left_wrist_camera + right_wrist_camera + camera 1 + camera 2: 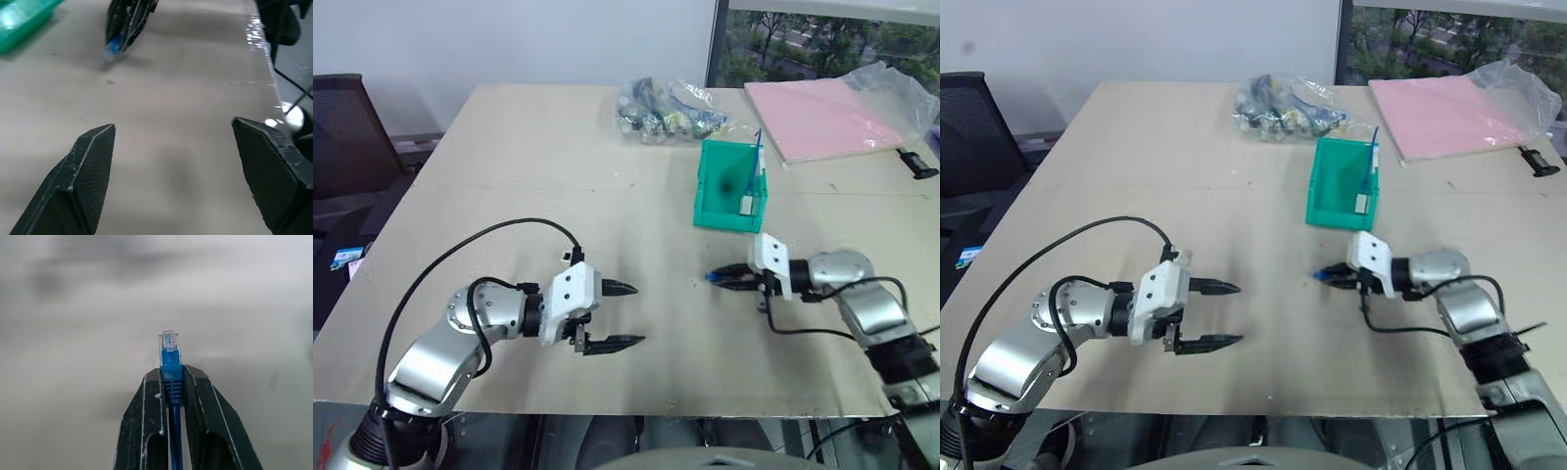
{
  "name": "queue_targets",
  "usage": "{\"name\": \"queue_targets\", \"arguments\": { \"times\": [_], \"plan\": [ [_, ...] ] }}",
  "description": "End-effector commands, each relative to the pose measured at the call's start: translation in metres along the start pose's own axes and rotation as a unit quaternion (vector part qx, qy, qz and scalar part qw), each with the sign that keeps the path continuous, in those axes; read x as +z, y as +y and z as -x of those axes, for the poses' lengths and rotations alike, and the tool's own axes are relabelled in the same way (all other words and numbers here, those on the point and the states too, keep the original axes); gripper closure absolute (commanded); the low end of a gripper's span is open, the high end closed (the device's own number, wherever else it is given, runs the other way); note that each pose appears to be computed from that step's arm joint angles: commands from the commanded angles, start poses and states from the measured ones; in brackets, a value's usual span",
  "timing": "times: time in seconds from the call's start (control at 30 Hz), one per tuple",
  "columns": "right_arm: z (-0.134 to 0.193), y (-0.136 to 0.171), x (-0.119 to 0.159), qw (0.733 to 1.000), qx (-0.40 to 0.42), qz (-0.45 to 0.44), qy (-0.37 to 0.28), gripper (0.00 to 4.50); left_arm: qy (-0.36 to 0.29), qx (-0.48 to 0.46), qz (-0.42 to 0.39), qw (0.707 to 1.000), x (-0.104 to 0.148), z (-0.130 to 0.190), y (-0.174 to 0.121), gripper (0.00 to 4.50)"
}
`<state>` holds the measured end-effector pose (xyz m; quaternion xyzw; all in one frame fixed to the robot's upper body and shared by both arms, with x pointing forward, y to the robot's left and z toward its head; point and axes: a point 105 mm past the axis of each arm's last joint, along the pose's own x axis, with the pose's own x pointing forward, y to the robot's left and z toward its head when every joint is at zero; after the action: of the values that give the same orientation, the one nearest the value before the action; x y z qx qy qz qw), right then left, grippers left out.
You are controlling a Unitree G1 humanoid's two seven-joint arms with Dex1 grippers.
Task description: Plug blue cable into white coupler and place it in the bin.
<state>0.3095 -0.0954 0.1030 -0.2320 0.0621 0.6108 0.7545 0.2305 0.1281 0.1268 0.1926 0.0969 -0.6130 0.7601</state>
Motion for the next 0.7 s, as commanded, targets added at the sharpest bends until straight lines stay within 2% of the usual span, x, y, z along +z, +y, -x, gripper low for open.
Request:
{"name": "queue_targets", "arguments": {
  "times": [0.03,0.07,0.17,0.23,0.3,0.4,0.53,0.7],
  "plan": [
    [-0.013,-0.014,0.002,1.0,-0.004,0.003,0.014,4.47,-0.004,0.014,-0.023,1.0,0.004,0.004,0.012,0.61],
    [-0.016,-0.016,0.001,1.0,-0.001,-0.005,0.015,4.47,-0.005,0.015,-0.023,1.0,0.003,0.003,0.015,0.61],
    [-0.018,-0.016,-0.001,1.0,0.005,-0.019,0.014,3.33,-0.002,0.022,-0.029,0.999,0.0,-0.002,0.024,0.61],
    [-0.013,-0.018,0.001,1.0,-0.006,-0.025,0.004,2.47,0.009,0.036,-0.037,0.999,-0.005,-0.009,0.034,0.61],
    [-0.002,-0.019,0.005,0.998,-0.031,-0.051,-0.021,1.29,0.016,0.044,-0.037,0.998,-0.006,-0.018,0.043,0.61],
    [0.025,-0.011,0.01,0.992,-0.075,-0.089,-0.056,0.02,0.009,0.045,-0.049,0.998,-0.001,-0.035,0.052,0.61],
    [0.065,0.021,0.005,0.981,-0.132,-0.126,-0.069,0.02,0.006,0.031,-0.068,0.997,0.007,-0.06,0.067,0.61],
    [0.087,0.042,0.0,0.965,-0.192,-0.163,-0.073,0.02,0.023,-0.011,-0.086,0.996,0.008,-0.081,0.079,0.61]
  ]
}}
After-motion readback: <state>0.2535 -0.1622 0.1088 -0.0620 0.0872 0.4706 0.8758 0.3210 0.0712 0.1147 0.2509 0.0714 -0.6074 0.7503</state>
